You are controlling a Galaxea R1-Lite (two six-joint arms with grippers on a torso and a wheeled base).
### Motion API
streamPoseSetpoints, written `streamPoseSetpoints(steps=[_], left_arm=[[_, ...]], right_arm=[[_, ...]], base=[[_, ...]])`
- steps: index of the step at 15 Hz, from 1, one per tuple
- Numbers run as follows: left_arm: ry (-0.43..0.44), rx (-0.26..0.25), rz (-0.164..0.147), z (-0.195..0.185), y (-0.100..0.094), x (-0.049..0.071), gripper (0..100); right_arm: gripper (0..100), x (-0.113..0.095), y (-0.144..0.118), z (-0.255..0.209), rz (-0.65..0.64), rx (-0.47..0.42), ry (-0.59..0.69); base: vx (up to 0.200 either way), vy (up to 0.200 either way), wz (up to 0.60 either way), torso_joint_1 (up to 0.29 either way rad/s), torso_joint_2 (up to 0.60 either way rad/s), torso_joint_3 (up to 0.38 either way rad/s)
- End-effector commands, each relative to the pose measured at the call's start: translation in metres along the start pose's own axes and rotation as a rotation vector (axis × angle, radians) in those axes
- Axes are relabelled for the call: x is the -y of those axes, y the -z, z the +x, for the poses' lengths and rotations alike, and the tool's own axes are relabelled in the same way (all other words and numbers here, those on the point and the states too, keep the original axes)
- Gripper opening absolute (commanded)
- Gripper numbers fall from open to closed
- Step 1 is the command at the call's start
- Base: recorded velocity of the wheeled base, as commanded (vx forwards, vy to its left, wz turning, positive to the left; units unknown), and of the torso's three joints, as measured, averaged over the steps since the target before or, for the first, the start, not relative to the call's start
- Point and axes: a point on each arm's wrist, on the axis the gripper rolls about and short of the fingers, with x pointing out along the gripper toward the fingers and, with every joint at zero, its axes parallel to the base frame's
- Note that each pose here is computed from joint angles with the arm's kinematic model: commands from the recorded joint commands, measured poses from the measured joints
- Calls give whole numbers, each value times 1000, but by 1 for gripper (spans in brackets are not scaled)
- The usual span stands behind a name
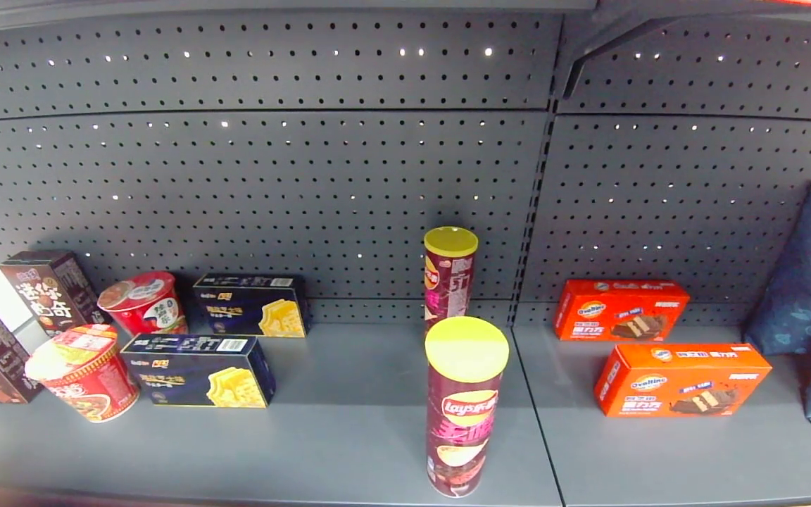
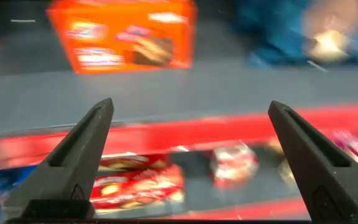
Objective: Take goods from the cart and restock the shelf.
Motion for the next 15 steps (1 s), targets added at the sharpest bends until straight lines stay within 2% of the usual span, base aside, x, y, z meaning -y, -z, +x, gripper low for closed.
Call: streamPoseSetpoints(steps=[1,3,15], left_arm=[[-14,-2,-2,0,0,0,100],[-48,-1,-3,0,0,-1,100],[-45,-1,-5,0,0,-1,100]], right_arm=[[100,0,0,0,-5,-7,-13],[100,0,0,0,-4,-5,-13],[100,0,0,0,-7,-7,-20]], base=[[0,0,0,0,0,0],[0,0,0,0,0,0],[0,0,0,0,0,0]])
